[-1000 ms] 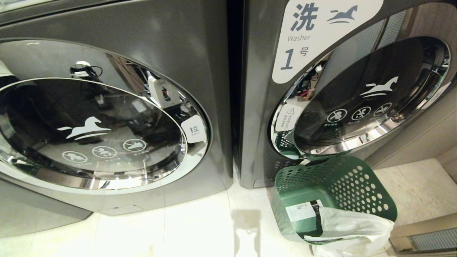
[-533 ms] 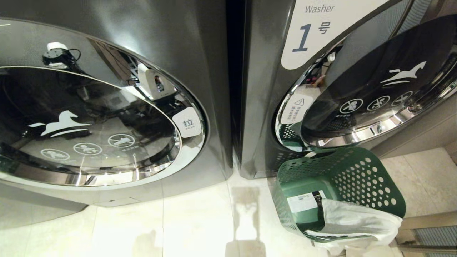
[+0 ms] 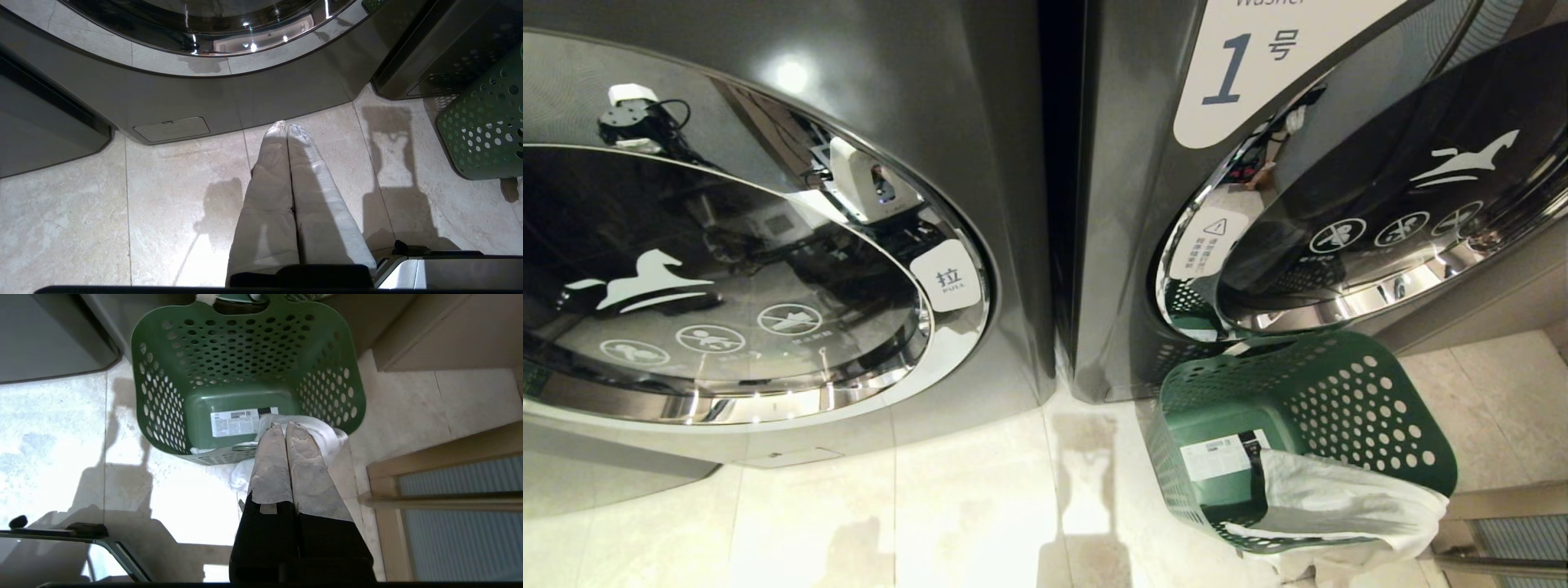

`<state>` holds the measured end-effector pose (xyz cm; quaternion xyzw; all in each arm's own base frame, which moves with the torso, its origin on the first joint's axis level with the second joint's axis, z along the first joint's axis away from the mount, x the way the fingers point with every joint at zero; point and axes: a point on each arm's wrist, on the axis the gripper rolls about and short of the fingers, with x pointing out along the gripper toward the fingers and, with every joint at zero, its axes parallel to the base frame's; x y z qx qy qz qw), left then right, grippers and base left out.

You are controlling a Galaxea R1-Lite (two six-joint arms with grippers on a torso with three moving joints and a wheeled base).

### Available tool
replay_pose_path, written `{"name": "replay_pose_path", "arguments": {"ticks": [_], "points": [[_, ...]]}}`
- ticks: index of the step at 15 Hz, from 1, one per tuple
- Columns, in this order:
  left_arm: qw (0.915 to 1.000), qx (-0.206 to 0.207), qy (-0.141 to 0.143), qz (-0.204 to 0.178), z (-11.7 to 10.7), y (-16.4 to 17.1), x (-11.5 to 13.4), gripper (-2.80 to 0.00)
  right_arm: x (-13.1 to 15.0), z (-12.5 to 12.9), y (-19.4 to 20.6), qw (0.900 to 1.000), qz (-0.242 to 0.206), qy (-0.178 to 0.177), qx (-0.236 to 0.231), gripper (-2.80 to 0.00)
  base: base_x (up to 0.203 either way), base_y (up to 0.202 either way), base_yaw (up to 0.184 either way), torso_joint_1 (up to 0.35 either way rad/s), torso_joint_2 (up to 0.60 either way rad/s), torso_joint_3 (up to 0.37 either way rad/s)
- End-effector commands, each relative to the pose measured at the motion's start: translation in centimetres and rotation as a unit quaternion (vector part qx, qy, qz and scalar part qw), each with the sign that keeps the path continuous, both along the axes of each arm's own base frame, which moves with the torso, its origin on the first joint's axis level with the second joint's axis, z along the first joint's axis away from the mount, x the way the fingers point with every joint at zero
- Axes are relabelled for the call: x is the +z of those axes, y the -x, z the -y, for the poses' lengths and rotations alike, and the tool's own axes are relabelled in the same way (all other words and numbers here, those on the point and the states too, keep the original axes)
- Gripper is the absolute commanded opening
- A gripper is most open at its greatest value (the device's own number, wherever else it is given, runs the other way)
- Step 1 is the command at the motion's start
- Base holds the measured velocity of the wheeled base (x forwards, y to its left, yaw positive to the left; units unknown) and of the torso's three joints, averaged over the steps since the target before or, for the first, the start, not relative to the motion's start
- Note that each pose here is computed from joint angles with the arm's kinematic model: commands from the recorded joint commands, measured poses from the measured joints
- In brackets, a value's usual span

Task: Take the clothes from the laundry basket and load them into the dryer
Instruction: Take the clothes out of the basket

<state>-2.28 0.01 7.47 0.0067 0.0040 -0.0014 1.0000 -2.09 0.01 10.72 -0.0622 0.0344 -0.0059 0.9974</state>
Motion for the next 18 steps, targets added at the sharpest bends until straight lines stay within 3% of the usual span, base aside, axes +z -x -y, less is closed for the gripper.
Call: {"name": "replay_pose_path", "arguments": {"ticks": [1, 3, 6, 7, 9, 10, 11, 15, 18], "points": [[1.0000, 0.001, 0.001, 0.000, 0.0, 0.0, 0.0, -2.80, 2.5, 0.0, -1.4, 0.999, -0.045, -0.008, -0.008, -2.80, 0.000, 0.000, 0.000, 0.000, 0.00, 0.000], [1.0000, 0.001, 0.008, 0.001, 0.0, 0.0, 0.0, -2.80, 4.4, 0.2, -5.0, 0.986, -0.147, -0.059, -0.045, -2.80, 0.000, 0.000, 0.000, 0.000, 0.00, 0.000], [1.0000, 0.001, 0.008, 0.001, 0.0, 0.0, 0.0, -2.80, 3.8, 0.6, -11.6, 0.932, -0.303, -0.146, -0.136, -2.80, 0.000, 0.000, 0.000, 0.000, 0.00, 0.000], [1.0000, 0.001, 0.008, 0.001, 0.0, 0.0, 0.0, -2.80, 3.2, 0.7, -13.5, 0.911, -0.337, -0.171, -0.168, -2.80, 0.000, 0.000, 0.000, 0.000, 0.00, 0.000], [1.0000, 0.001, 0.008, 0.001, 0.0, 0.0, 0.0, -2.80, 2.6, 1.1, -16.8, 0.886, -0.354, -0.210, -0.215, -2.80, 0.000, 0.000, 0.000, 0.000, 0.00, 0.000], [1.0000, 0.001, 0.008, 0.001, 0.0, 0.0, 0.0, -2.80, 2.1, 1.5, -18.5, 0.878, -0.354, -0.224, -0.233, 0.00, 0.000, 0.000, 0.000, 0.000, 0.00, 0.000], [1.0000, 0.001, 0.008, 0.001, 0.0, 0.0, 0.0, -2.80, 1.5, 2.0, -20.1, 0.868, -0.359, -0.233, -0.252, 0.00, 0.000, 0.000, 0.000, 0.000, 0.00, 0.000], [1.0000, 0.001, 0.008, 0.001, 0.0, 0.0, 0.0, -2.80, -2.2, 6.0, -24.3, 0.814, -0.405, -0.257, -0.328, 0.00, 0.000, 0.000, 0.000, 0.000, 0.00, 0.000], [1.0000, 0.001, 0.008, 0.001, 0.0, 0.0, 0.0, -2.80, -2.9, 7.7, -23.7, 0.823, -0.445, -0.181, -0.302, 0.00, 0.000, 0.000, 0.000, 0.000, 0.00, 0.000]]}}
